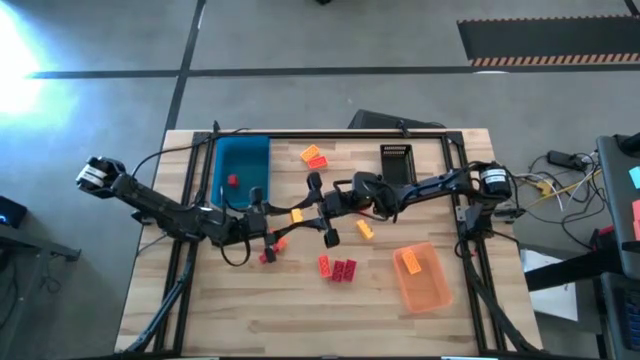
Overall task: Sort & place blocks by color
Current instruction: Put the yellow game piece into the orange bin
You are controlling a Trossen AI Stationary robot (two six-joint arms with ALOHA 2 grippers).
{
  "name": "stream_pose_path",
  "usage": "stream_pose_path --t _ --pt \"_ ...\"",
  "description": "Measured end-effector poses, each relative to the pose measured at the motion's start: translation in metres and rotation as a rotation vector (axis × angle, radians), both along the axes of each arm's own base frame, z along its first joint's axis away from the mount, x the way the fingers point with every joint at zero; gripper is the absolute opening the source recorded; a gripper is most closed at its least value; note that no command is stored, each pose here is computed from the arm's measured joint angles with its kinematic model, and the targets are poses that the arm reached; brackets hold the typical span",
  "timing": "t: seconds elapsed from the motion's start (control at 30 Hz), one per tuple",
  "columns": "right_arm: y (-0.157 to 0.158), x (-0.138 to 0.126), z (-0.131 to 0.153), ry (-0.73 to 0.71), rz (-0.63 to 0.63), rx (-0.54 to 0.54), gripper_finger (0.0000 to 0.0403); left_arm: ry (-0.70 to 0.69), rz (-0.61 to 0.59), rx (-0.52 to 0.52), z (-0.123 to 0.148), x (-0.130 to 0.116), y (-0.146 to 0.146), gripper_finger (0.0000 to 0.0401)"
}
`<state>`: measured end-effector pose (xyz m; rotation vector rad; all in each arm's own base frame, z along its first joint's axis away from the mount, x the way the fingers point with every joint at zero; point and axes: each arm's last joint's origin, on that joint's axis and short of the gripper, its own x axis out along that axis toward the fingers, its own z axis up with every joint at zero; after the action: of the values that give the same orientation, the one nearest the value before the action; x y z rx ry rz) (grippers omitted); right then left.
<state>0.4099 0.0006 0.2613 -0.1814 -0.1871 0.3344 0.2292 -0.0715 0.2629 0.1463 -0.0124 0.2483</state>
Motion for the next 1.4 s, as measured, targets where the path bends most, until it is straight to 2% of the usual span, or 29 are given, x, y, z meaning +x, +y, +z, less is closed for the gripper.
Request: stream_pose_path --t 0.43,0.77,0.9,1.1,1.3,1.4 --pt "-0.001 -0.004 -0.006 0.022 0.0 0.002 0.0126 0.008 -0.016 -0.02 -0.003 0.0 0.0 0.0162" --pt "-0.001 -0.004 -0.009 0.058 -0.001 0.016 0.0126 0.033 -0.016 -0.013 -0.005 0.0 0.0 0.0232" --pt "-0.003 -0.005 -0.013 0.131 -0.008 0.024 0.0126 0.103 -0.009 -0.014 -0.013 -0.001 0.0 0.0243" --pt "-0.011 -0.013 -0.018 0.323 -0.037 0.033 0.0126 0.208 0.011 -0.106 -0.027 -0.003 0.001 0.0244" --pt "-0.021 -0.024 -0.034 0.57 -0.143 0.018 0.0126 0.291 0.068 -0.213 -0.039 -0.007 0.003 0.0244" --pt "-0.024 -0.028 -0.039 0.647 -0.224 0.002 0.0126 0.299 0.124 -0.244 -0.042 -0.008 0.005 0.0244"
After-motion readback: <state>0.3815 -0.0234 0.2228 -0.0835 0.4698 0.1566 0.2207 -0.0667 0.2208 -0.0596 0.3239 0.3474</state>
